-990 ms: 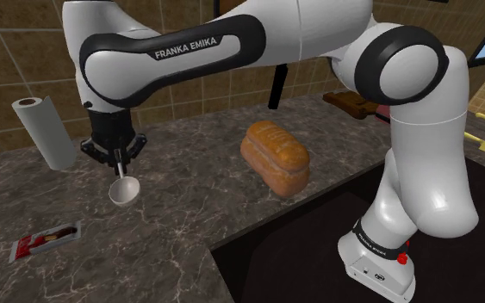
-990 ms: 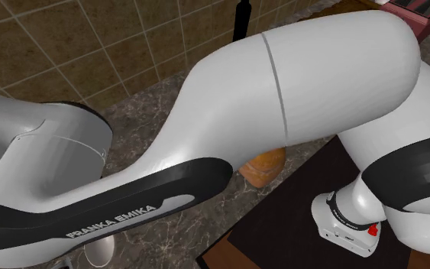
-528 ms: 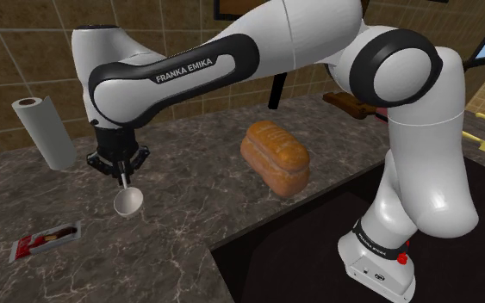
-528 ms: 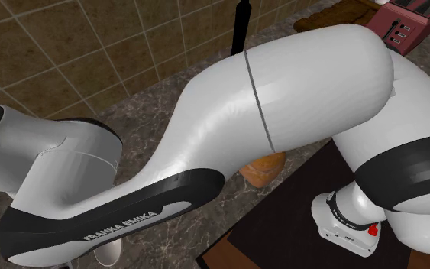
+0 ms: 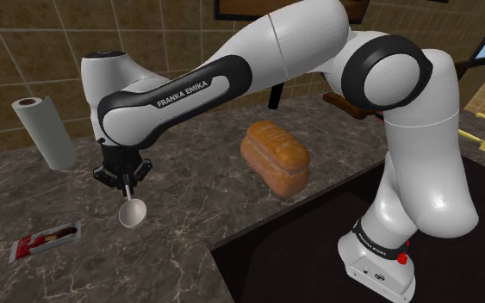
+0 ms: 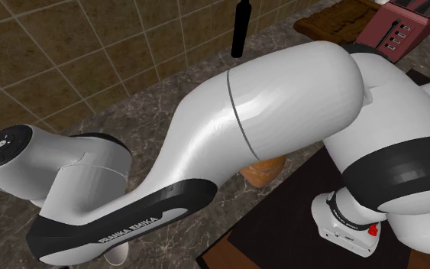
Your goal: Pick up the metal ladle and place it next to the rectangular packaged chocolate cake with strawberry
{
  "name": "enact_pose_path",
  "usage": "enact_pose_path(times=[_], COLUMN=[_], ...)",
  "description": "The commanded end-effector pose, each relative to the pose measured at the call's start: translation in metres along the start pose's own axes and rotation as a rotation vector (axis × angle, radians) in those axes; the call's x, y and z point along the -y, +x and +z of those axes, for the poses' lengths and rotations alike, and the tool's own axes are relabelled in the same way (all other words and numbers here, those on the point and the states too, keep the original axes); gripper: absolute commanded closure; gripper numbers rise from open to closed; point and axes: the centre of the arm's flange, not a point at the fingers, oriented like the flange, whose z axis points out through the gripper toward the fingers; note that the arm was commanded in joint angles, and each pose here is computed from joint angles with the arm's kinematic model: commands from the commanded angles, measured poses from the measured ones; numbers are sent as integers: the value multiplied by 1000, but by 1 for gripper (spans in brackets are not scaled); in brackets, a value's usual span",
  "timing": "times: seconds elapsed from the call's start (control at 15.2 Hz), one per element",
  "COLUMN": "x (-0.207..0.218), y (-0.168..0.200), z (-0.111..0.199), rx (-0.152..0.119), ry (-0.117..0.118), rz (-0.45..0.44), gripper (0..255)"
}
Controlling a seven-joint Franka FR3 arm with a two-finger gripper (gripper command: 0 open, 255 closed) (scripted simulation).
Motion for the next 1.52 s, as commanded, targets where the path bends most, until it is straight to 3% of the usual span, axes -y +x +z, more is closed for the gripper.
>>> enact_pose_path(times=[0.0, 0.4, 0.46, 0.79, 1.06, 1.45], x=[0, 0, 0, 0, 0, 0], y=[0, 0, 0, 0, 0, 0], z=[4, 4, 4, 4, -46, -46], rx=[-1, -1, -1, -1, -1, -1], ry=[1, 1, 1, 1, 1, 1], rz=[0, 0, 0, 0, 0, 0], gripper=[255, 255, 0, 0, 0, 0])
